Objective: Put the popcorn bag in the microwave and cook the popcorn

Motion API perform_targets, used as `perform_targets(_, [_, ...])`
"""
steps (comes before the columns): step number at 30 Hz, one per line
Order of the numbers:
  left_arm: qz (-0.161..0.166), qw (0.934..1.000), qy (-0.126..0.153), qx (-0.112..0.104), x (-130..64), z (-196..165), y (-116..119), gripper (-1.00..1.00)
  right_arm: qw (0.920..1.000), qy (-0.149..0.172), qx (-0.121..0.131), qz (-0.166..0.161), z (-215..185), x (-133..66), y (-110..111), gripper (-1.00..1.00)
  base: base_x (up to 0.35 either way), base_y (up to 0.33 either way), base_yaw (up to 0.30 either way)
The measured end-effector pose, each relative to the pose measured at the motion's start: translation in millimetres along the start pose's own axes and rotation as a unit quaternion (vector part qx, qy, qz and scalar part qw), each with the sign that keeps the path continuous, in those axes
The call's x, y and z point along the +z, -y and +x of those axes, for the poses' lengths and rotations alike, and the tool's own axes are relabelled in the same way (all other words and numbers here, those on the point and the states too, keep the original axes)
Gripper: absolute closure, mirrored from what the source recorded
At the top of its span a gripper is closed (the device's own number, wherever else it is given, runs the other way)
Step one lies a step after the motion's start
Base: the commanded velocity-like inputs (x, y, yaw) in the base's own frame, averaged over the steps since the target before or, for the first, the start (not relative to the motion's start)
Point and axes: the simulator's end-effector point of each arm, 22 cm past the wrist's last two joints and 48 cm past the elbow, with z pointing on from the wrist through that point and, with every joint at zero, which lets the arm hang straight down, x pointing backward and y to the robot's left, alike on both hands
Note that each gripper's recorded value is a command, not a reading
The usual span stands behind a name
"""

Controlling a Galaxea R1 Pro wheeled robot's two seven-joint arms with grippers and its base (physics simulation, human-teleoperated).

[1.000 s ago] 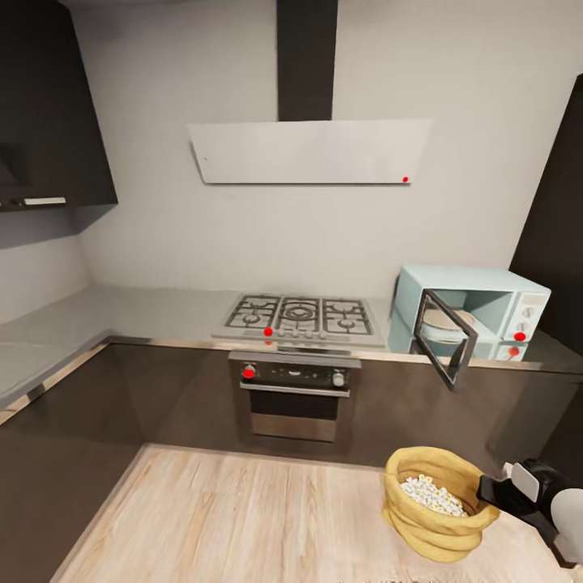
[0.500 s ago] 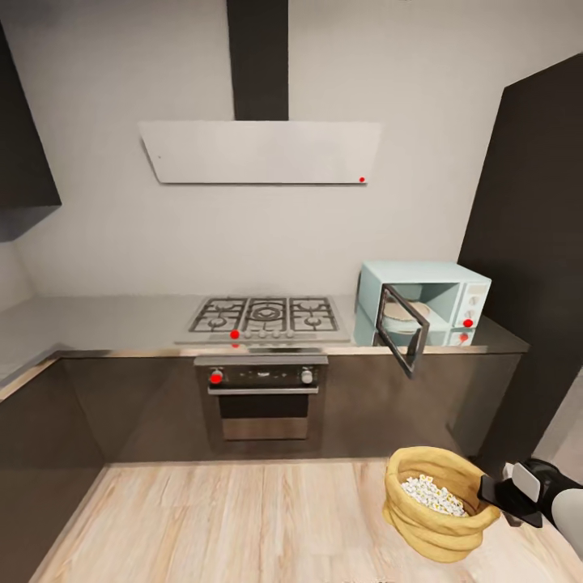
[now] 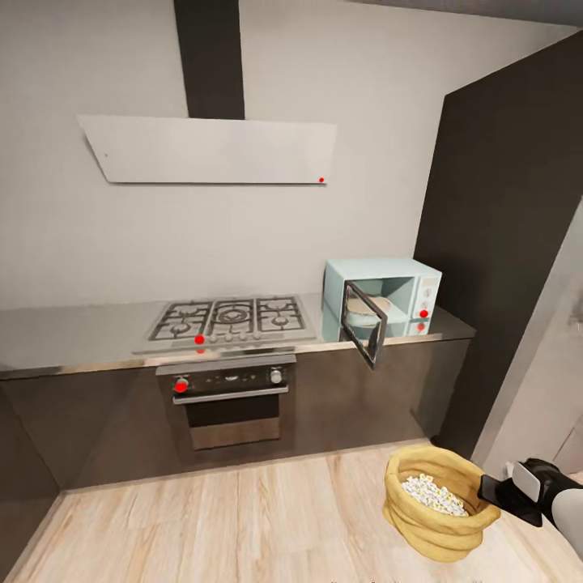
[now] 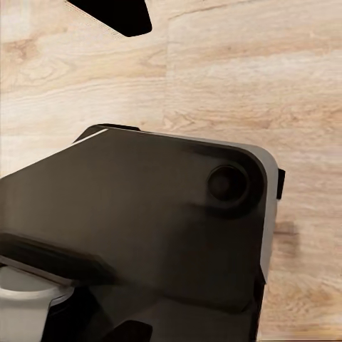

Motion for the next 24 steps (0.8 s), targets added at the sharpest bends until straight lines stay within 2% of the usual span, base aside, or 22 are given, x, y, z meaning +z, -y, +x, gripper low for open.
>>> perform_targets(12, [0.0,1.0,0.0,-0.001,0.0,0.2,0.0,-1.0,1.0,0.001,0.0,0.0,-0.7,-0.1,-0.1,1.0,0.0,0.0,-0.277])
perform_targets(21, [0.0,1.0,0.0,0.0,-0.1,0.2,0.7,-1.0,1.0,0.002,-0.001,-0.005,-1.2,-0.3,-1.9,1.0,0.0,0.0,-0.029])
perform_targets(24, [0.0,1.0,0.0,-0.001,-0.1,0.5,0.1,-1.0,1.0,0.002,-0.001,-0.006,-1.1,-0.6,-1.8,1.0,0.169,0.0,0.0])
